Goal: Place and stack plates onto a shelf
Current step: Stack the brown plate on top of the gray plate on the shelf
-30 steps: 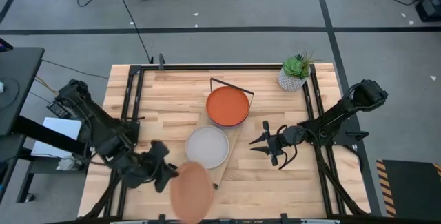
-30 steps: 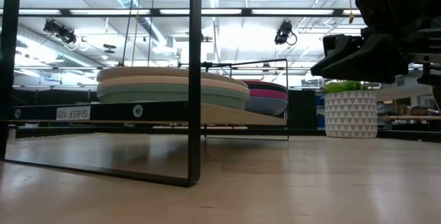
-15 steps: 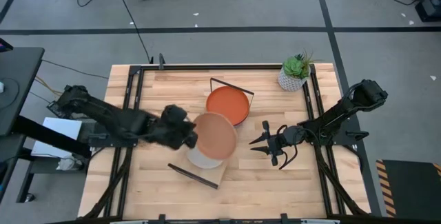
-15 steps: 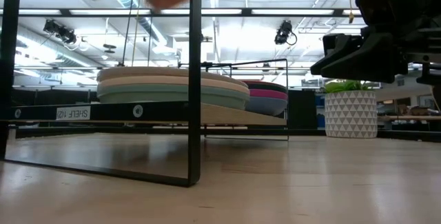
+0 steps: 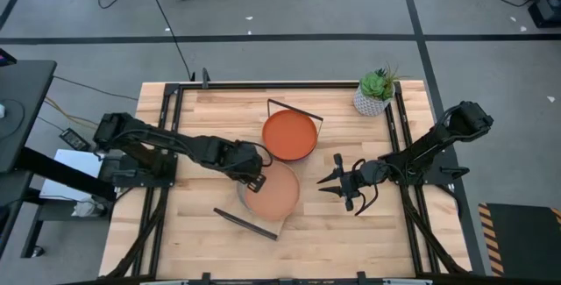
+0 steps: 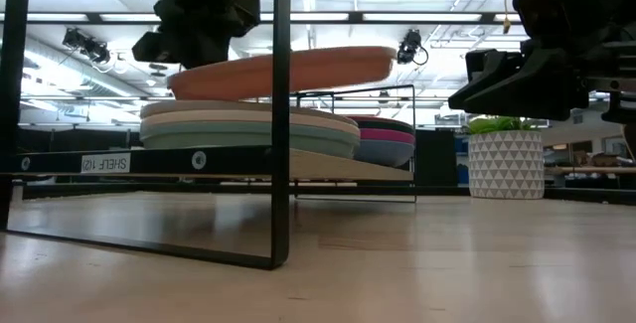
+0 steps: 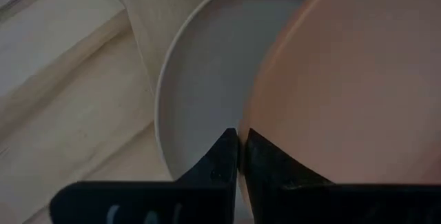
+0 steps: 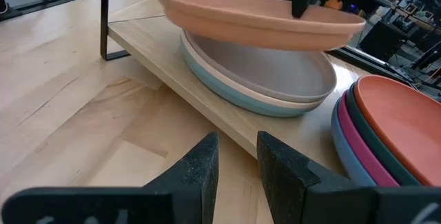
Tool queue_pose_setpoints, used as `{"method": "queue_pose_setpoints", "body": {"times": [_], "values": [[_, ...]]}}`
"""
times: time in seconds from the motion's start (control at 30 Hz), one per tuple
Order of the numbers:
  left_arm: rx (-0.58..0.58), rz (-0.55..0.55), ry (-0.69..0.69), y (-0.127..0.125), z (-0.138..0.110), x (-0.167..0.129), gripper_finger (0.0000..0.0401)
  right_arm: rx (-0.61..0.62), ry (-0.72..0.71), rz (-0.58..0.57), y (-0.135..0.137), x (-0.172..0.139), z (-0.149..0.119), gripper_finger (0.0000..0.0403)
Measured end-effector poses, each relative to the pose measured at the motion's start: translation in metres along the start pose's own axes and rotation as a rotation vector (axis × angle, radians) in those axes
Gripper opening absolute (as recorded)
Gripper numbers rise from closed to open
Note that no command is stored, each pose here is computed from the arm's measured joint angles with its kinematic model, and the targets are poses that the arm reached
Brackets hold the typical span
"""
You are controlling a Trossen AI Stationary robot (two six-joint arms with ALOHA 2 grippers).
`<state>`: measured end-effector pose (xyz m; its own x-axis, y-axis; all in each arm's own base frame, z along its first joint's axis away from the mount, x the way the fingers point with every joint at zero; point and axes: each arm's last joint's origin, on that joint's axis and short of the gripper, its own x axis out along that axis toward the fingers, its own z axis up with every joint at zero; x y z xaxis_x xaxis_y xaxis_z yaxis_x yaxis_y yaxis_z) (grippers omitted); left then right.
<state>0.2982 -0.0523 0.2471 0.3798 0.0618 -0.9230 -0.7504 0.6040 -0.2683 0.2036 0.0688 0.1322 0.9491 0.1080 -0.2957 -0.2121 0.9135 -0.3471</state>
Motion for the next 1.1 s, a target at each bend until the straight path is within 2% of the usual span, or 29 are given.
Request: {"method": "queue_pose_setpoints", "body": {"times": [0.3,0.4,0.47,0.6,0.73,0.9,1.1], "values": [[-0.011,0.06,0.026,0.005,-0.003,0.001,0.007,0.0,0.001,0.0,0.0,0.0,0.0,0.0107],[0.021,0.05,0.021,0.003,-0.001,-0.001,0.0084,0.0,0.001,0.0,0.0,0.0,0.0,0.0107],[0.092,0.007,-0.002,-0.004,0.003,-0.007,0.009,0.0,0.001,0.0,0.0,0.0,0.0,0.0107],[0.258,-0.169,-0.114,-0.027,0.007,-0.016,0.0093,0.0,0.001,0.0,0.0,0.0,0.0,0.0107],[0.288,-0.294,-0.188,-0.046,0.006,-0.013,0.0093,0.0,0.001,0.0,0.0,0.0,0.0,0.0107],[0.306,-0.318,-0.135,-0.053,0.002,0.002,0.0093,0.0,0.002,0.001,0.0,0.0,0.0,0.0107],[0.29,-0.286,-0.115,-0.052,0.0,0.009,0.0093,0.0,-0.002,-0.001,0.0,0.0,0.0,0.0107]]}}
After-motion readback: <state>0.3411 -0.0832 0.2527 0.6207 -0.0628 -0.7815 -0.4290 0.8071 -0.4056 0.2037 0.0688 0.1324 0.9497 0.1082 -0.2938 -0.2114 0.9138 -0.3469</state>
